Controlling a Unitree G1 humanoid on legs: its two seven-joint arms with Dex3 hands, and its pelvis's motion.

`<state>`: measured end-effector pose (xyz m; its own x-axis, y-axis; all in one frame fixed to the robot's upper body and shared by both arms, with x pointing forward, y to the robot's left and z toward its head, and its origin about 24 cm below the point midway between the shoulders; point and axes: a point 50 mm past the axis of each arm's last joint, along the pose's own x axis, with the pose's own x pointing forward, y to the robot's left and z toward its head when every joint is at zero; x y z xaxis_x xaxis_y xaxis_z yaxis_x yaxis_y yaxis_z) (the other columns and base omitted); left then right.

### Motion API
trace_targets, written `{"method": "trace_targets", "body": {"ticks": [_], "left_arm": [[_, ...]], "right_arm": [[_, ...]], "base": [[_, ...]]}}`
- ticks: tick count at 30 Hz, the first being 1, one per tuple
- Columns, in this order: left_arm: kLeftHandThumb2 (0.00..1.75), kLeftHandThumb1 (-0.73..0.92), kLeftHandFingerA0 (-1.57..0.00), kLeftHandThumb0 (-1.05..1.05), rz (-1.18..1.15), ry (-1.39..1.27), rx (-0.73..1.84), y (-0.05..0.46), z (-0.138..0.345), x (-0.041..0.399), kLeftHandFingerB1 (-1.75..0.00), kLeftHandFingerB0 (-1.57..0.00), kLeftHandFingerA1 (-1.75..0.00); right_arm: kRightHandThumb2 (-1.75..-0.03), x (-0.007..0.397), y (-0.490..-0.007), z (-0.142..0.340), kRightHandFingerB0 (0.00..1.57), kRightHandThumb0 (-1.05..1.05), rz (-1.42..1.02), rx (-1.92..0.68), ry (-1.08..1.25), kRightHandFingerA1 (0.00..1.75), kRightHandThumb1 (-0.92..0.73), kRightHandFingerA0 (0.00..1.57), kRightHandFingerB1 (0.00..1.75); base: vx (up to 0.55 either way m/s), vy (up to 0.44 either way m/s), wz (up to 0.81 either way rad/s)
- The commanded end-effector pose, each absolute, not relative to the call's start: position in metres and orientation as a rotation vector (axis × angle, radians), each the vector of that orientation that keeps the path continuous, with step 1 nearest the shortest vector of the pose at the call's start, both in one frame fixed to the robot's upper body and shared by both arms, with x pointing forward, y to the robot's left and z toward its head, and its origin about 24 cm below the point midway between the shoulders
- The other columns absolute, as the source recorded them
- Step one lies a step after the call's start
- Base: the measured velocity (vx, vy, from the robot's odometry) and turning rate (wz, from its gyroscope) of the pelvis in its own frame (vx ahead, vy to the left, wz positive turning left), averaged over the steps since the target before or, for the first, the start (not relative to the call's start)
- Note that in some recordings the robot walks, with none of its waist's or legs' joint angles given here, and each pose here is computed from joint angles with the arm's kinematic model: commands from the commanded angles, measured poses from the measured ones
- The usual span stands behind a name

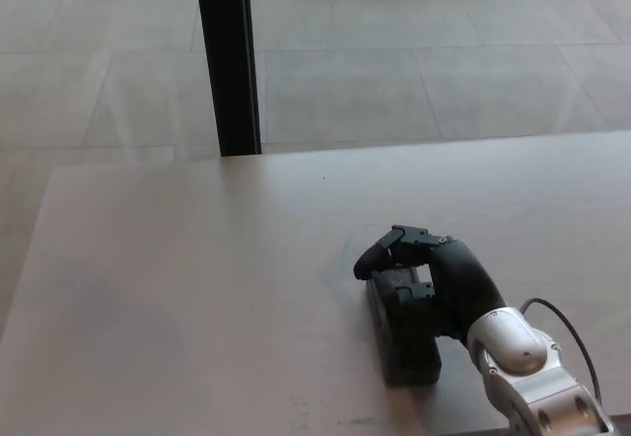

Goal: The robot uses its right hand to hold the eraser kept in the middle of the desk and use it to wipe the desk by swiping its surface twice

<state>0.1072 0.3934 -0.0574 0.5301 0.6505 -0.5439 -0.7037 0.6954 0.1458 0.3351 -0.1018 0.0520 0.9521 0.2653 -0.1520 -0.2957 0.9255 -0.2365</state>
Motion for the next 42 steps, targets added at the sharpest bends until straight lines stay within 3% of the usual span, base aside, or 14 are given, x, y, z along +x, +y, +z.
{"method": "trace_targets", "body": {"ticks": [1,8,10,14,15,16,19,21,26,27,28,34,35,42], "left_arm": [[0.62,0.72,-0.51,-0.52,0.819,0.607,-0.077,0.396,-0.055,0.106,-0.63,-0.37,-0.9],[0.6,0.7,-0.52,-0.55,0.813,0.603,-0.058,0.399,-0.051,0.11,-0.69,-0.44,-0.95],[0.99,0.51,-0.6,-0.52,0.798,0.6,-0.054,0.397,-0.05,0.111,-0.65,-0.34,-0.86],[0.62,0.72,-0.52,-0.51,0.81,0.605,-0.077,0.399,-0.052,0.112,-0.62,-0.38,-0.91],[0.99,0.51,-0.6,-0.5,0.814,0.604,-0.072,0.399,-0.052,0.112,-0.65,-0.35,-0.84],[0.62,0.71,-0.53,-0.53,0.819,0.599,-0.077,0.399,-0.052,0.111,-0.65,-0.39,-0.94],[0.61,0.71,-0.53,-0.53,0.82,0.604,-0.069,0.399,-0.052,0.11,-0.65,-0.43,-0.91],[0.62,0.72,-0.53,-0.52,0.813,0.6,-0.074,0.399,-0.052,0.108,-0.64,-0.4,-0.9],[1.0,0.52,-0.58,-0.51,0.819,0.604,-0.065,0.4,-0.052,0.106,-0.65,-0.35,-0.84],[0.62,0.72,-0.52,-0.53,0.82,0.6,-0.073,0.4,-0.052,0.106,-0.65,-0.4,-0.93],[0.99,0.5,-0.6,-0.52,0.825,0.601,-0.08,0.401,-0.053,0.105,-0.66,-0.36,-0.85],[0.98,0.49,-0.62,-0.54,0.831,0.604,-0.074,0.403,-0.053,0.103,-0.65,-0.36,-0.86],[0.61,0.69,-0.55,-0.56,0.835,0.606,-0.071,0.403,-0.053,0.103,-0.66,-0.44,-0.91],[0.97,0.48,-0.6,-0.55,0.833,0.597,-0.084,0.404,-0.052,0.101,-0.65,-0.34,-0.85]], "right_arm": [[-0.99,0.33,-0.11,0.037,0.73,-0.27,0.277,-0.328,0.128,1.75,-0.56,1.02,1.71],[-1.02,0.317,-0.099,0.014,0.72,-0.26,0.298,-0.355,0.186,1.75,-0.56,0.95,1.73],[-0.99,0.31,-0.099,0.003,0.7,-0.24,0.323,-0.403,0.18,1.75,-0.57,0.92,1.69],[-1.04,0.305,-0.102,-0.007,0.75,-0.27,0.353,-0.486,0.142,1.75,-0.57,0.9,1.65],[-1.12,0.304,-0.107,-0.011,1.01,-0.31,0.338,-0.485,0.155,1.37,-0.52,1.18,1.26],[-0.93,0.305,-0.113,-0.012,0.72,-0.25,0.317,-0.479,0.169,1.75,-0.6,0.92,1.69],[-0.8,0.309,-0.136,-0.012,0.66,-0.29,0.225,-0.461,0.21,1.75,-0.65,0.9,1.75],[-0.74,0.314,-0.166,-0.006,0.68,-0.3,0.136,-0.498,0.207,1.75,-0.66,0.94,1.15],[-0.79,0.318,-0.239,0.01,0.6,-0.27,-0.071,-0.517,0.238,1.75,-0.66,0.91,1.72],[-0.83,0.317,-0.249,0.012,0.68,-0.29,-0.11,-0.526,0.24,1.75,-0.61,0.92,1.67],[-0.85,0.315,-0.26,0.016,0.68,-0.27,-0.136,-0.53,0.233,1.75,-0.63,0.88,1.64],[-0.86,0.303,-0.302,0.022,0.68,-0.24,-0.26,-0.524,0.246,1.75,-0.67,0.92,1.52],[-0.94,0.301,-0.308,0.022,0.69,-0.23,-0.284,-0.506,0.252,1.75,-0.63,0.94,1.61],[-0.81,0.29,-0.328,0.018,0.63,-0.27,-0.356,-0.424,0.312,1.75,-0.66,0.89,1.54]], "base": [[0.0,0.0,0.0],[0.0,0.0,0.0],[0.0,0.0,0.0],[0.0,0.0,0.0],[0.0,0.0,0.0],[0.0,0.0,0.0],[0.0,0.0,0.0],[0.0,0.0,0.0],[0.0,0.001,0.01],[0.0,0.0,0.0],[0.0,0.0,0.0],[0.0,0.0,0.0],[0.0,0.0,0.0],[0.0,0.0,0.0]]}}
